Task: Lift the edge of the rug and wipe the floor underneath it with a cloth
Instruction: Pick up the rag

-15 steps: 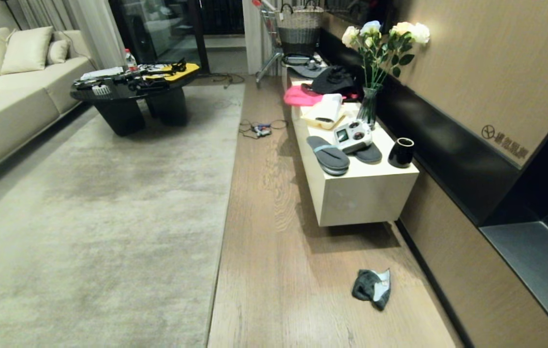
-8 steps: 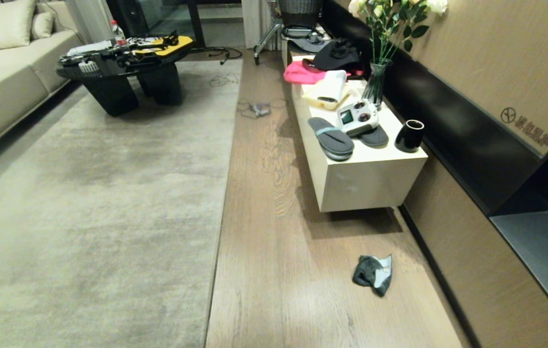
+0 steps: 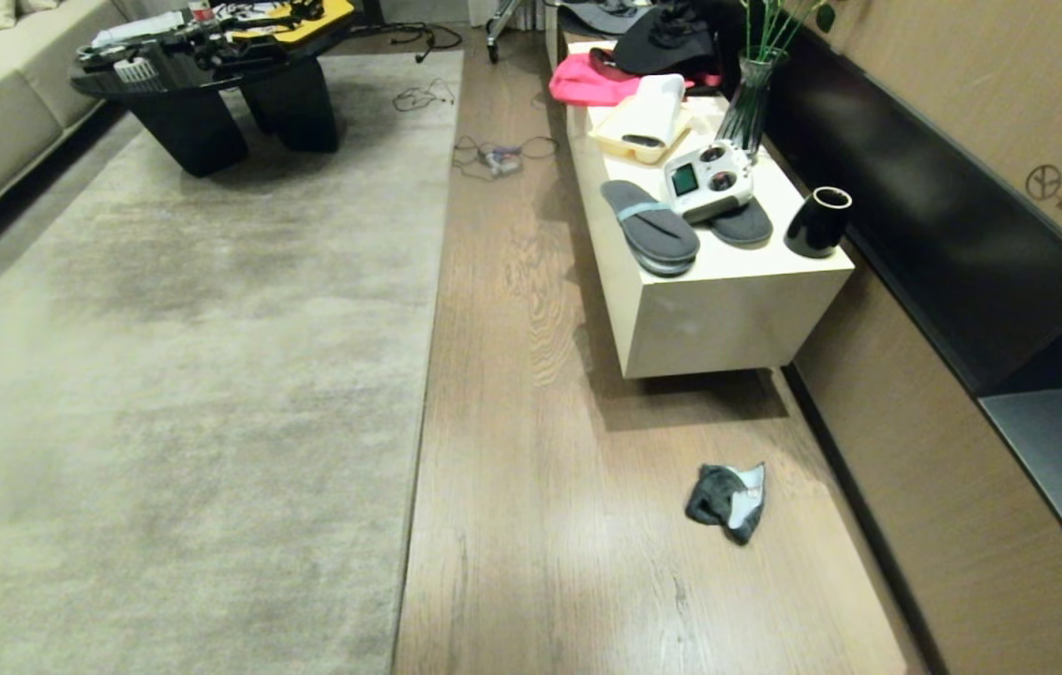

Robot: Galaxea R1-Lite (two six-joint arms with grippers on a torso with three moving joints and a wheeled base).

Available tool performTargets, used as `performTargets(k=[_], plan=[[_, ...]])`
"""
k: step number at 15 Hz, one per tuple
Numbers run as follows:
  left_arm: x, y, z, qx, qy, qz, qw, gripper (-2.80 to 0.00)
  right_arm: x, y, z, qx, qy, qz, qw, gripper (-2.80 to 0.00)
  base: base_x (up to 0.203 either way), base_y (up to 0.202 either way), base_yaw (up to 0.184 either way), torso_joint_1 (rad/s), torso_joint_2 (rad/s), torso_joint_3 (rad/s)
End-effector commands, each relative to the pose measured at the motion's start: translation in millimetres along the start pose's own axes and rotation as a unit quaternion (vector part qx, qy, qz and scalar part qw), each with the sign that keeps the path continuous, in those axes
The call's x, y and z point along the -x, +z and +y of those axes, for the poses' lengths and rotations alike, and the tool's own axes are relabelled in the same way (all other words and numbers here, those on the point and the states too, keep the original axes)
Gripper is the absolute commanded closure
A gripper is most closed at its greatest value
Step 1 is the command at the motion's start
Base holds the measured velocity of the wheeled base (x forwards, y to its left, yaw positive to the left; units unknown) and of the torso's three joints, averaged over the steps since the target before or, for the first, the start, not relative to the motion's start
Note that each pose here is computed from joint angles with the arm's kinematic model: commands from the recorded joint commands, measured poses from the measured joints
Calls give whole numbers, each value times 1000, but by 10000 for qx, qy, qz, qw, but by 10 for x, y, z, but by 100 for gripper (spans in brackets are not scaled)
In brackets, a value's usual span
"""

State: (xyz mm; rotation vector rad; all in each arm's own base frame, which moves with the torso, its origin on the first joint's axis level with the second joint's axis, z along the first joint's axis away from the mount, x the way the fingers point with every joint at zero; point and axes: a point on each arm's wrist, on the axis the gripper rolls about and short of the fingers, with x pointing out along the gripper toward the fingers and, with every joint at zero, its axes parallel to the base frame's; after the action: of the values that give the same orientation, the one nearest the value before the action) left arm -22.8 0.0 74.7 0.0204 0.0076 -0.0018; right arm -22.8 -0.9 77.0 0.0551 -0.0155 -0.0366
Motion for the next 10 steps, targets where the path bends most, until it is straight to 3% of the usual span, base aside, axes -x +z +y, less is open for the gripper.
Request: performTargets(k=[1, 10], plan=[[-1, -1, 0, 2, 1, 15, 10000, 0, -1, 1, 0, -2, 1, 3, 10000, 0, 0, 0, 0, 5, 2, -194], [-1, 0, 0, 56, 1, 8, 10000, 0, -1, 1, 0, -2, 1, 3, 10000, 0, 0, 0, 0, 3, 3, -196]])
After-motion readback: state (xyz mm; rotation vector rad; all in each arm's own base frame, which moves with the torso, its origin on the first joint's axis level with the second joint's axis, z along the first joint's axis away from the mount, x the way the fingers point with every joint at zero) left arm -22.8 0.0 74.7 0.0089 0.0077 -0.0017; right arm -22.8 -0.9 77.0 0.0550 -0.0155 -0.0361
